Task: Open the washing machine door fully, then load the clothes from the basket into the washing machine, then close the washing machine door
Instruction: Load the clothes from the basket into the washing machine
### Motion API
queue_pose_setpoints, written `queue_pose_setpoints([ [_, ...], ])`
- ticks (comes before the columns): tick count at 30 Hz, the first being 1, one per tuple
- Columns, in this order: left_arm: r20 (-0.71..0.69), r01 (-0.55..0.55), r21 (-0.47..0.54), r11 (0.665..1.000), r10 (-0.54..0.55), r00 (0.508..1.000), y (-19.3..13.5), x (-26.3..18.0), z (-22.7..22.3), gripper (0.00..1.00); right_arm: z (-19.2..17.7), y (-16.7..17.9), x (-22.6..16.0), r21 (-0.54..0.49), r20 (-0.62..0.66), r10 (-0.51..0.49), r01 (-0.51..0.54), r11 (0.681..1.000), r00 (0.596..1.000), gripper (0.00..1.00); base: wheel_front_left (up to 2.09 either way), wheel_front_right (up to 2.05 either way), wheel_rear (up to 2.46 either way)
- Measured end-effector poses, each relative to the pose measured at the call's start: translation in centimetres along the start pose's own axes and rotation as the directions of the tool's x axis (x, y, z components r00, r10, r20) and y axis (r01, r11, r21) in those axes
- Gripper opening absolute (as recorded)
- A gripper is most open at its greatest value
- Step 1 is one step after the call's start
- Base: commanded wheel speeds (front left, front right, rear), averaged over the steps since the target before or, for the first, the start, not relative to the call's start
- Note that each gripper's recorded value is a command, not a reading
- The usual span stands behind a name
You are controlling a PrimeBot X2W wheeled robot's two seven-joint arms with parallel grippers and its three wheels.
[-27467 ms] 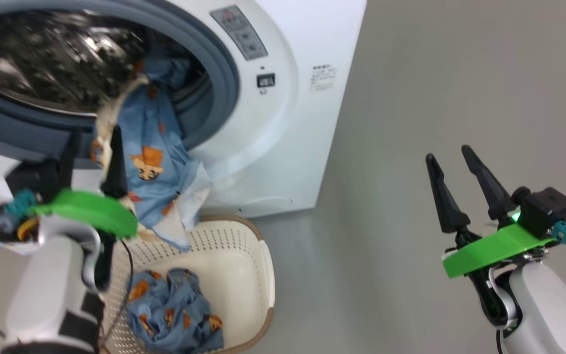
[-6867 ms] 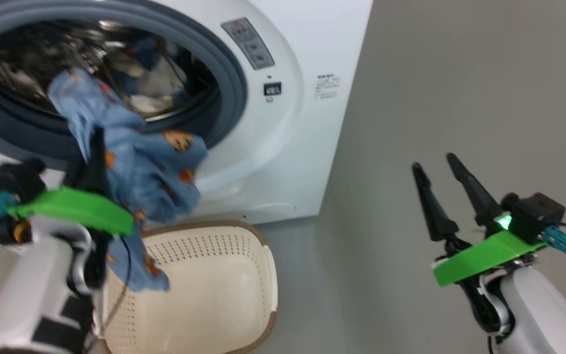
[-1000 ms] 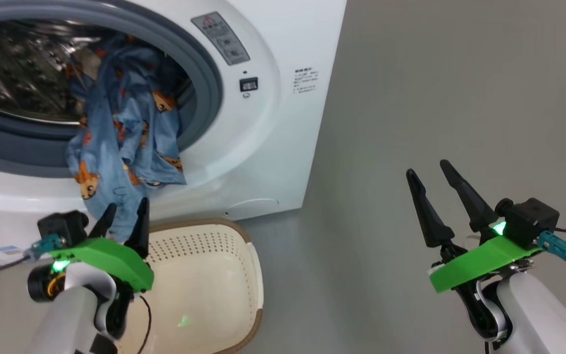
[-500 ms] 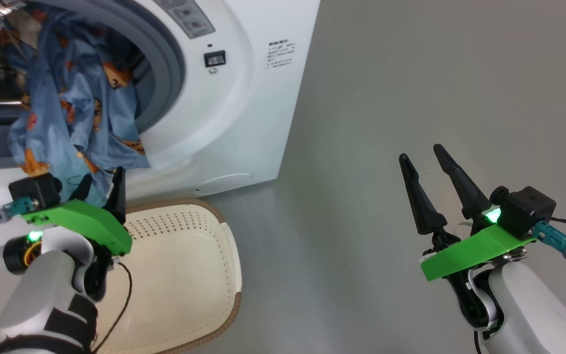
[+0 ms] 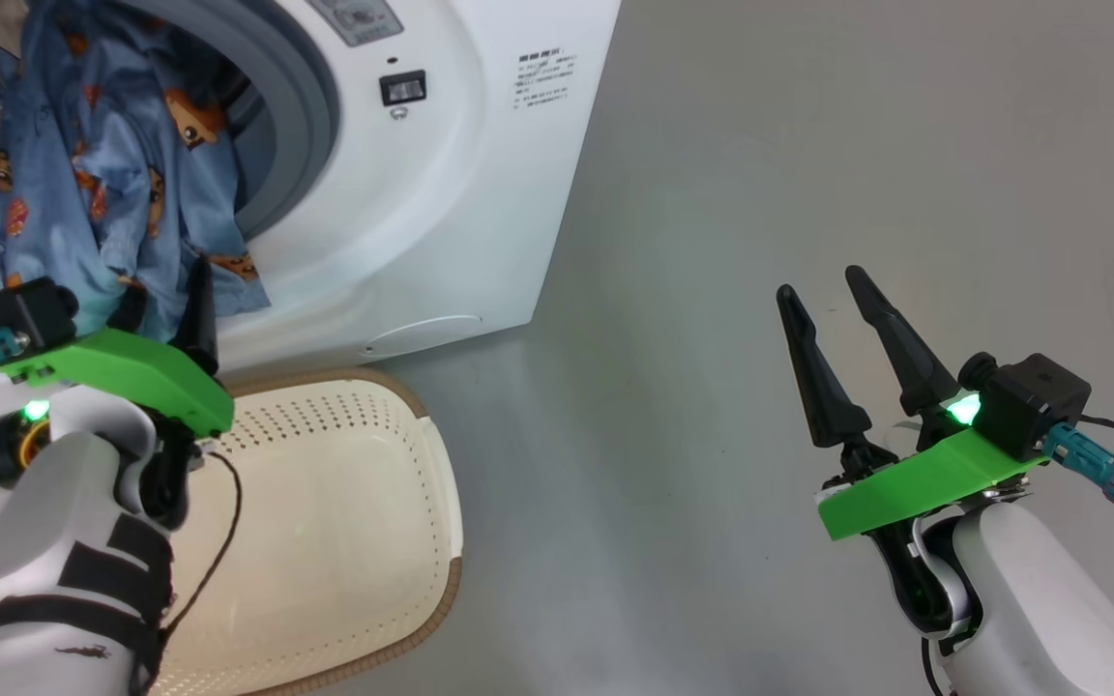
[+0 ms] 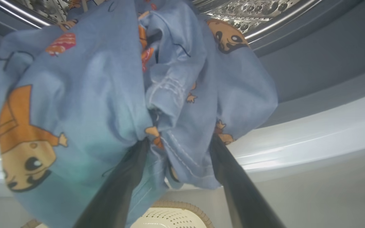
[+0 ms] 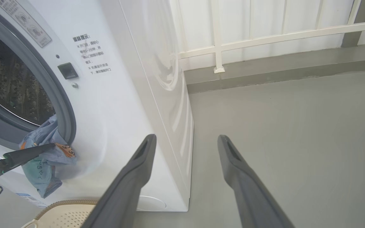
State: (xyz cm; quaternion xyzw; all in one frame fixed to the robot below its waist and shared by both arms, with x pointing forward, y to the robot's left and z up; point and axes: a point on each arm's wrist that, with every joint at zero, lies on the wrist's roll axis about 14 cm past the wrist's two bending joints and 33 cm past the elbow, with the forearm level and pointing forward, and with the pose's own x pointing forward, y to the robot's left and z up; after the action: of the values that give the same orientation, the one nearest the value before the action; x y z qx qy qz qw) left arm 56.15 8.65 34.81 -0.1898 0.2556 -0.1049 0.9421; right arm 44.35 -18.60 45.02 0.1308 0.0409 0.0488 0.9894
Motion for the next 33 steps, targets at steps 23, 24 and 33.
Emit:
queue_pose_setpoints([
  [23, 0.087, -0.019, 0.048, 0.999, 0.015, 0.996, 1.3, -1.8, 2.8, 0.0, 0.4, 1.5, 0.4, 0.005, 0.011, 0.043, -0.043, 0.999, 0.999, 1.0, 0.0, 0.0, 0.0],
  [24, 0.089, -0.021, 0.054, 0.998, 0.016, 0.996, 1.4, -1.7, 3.0, 0.0, 0.3, 1.5, 0.4, 0.005, 0.008, 0.043, -0.043, 0.999, 0.999, 1.0, 0.0, 0.0, 0.0],
  [33, 0.178, -0.001, 0.115, 0.993, -0.019, 0.984, 0.7, 2.1, 9.1, 0.0, -1.0, 0.9, 1.3, 0.008, -0.018, 0.031, -0.03, 1.0, 0.999, 1.0, 0.0, 0.0, 0.0],
])
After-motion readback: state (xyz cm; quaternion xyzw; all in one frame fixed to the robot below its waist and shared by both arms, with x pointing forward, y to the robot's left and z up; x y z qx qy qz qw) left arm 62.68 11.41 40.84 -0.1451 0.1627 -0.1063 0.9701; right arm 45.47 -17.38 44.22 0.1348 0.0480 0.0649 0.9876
